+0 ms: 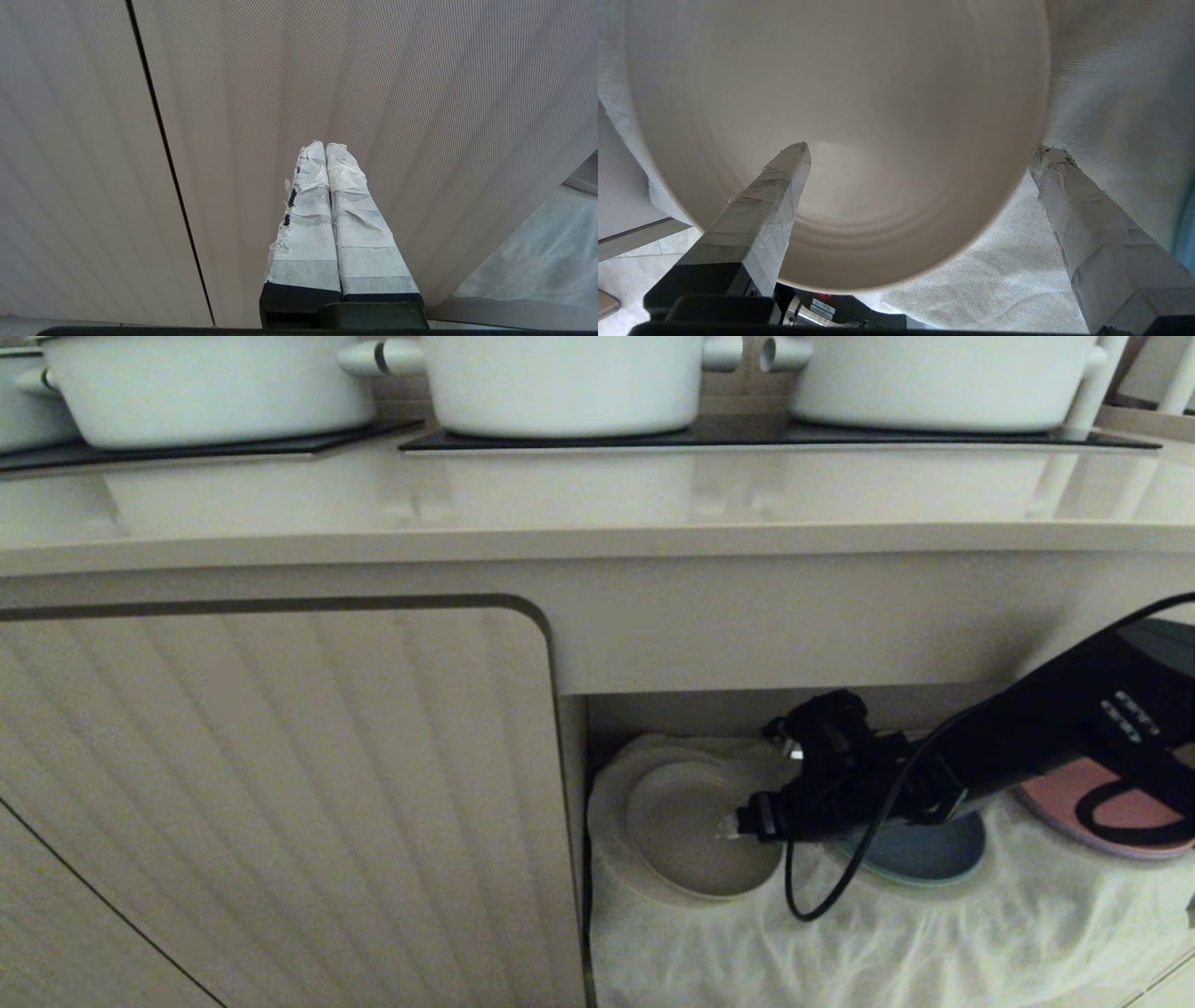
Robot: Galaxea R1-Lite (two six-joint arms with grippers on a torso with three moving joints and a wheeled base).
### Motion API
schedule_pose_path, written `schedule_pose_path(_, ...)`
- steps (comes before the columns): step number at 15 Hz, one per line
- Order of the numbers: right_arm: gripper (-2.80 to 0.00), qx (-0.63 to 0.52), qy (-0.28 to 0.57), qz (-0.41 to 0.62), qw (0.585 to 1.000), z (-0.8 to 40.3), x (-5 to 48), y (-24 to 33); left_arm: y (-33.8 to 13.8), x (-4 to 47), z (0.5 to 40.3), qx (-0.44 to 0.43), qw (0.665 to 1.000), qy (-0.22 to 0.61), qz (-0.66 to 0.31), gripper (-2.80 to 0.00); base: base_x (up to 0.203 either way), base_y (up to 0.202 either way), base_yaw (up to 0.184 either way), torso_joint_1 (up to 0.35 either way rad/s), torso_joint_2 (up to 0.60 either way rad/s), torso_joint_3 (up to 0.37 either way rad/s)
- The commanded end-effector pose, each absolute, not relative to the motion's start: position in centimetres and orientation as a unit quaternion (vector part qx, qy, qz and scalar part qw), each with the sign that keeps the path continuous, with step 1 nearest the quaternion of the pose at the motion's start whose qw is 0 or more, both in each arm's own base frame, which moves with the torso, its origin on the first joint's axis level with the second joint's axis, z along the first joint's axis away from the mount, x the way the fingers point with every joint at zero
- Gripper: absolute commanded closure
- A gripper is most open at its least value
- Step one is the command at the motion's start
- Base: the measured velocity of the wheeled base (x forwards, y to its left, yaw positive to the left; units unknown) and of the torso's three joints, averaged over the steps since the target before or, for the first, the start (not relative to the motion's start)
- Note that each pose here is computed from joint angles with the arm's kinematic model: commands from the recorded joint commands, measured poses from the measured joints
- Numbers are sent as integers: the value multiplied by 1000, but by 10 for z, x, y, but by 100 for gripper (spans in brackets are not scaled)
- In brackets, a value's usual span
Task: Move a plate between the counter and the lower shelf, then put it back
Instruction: Pick up the plate in the cupboard
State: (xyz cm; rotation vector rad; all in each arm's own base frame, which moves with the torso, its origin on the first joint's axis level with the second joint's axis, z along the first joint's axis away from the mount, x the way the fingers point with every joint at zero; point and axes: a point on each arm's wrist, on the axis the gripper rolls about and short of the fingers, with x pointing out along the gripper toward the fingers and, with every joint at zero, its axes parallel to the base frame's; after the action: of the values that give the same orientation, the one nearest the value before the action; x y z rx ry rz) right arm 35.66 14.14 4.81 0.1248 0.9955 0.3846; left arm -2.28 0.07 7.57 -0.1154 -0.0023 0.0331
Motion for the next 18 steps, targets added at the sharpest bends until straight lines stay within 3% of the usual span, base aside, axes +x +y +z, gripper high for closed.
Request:
schedule_pose_path(1, -280, 58, 478, 185, 857, 43, 358, 144, 1, -23, 76, -59, 998, -1, 17, 0, 0, 0, 0, 0, 0, 0)
schedule_pose_path(8, -280, 58, 478, 185, 857, 41, 360, 145, 1, -23, 76, -59, 998, -1, 17, 0, 0, 0, 0, 0, 0, 0)
schedule_pose_path(9, 0, 58, 478, 185, 857, 41, 360, 144, 1, -23, 75, -58, 998, -1, 17, 0, 0, 0, 0, 0, 0, 0)
schedule_pose_path(18, 0, 58, 482, 183, 855, 38, 359, 144, 1, -23, 76, -58, 998, -2, 17, 0, 0, 0, 0, 0, 0, 0)
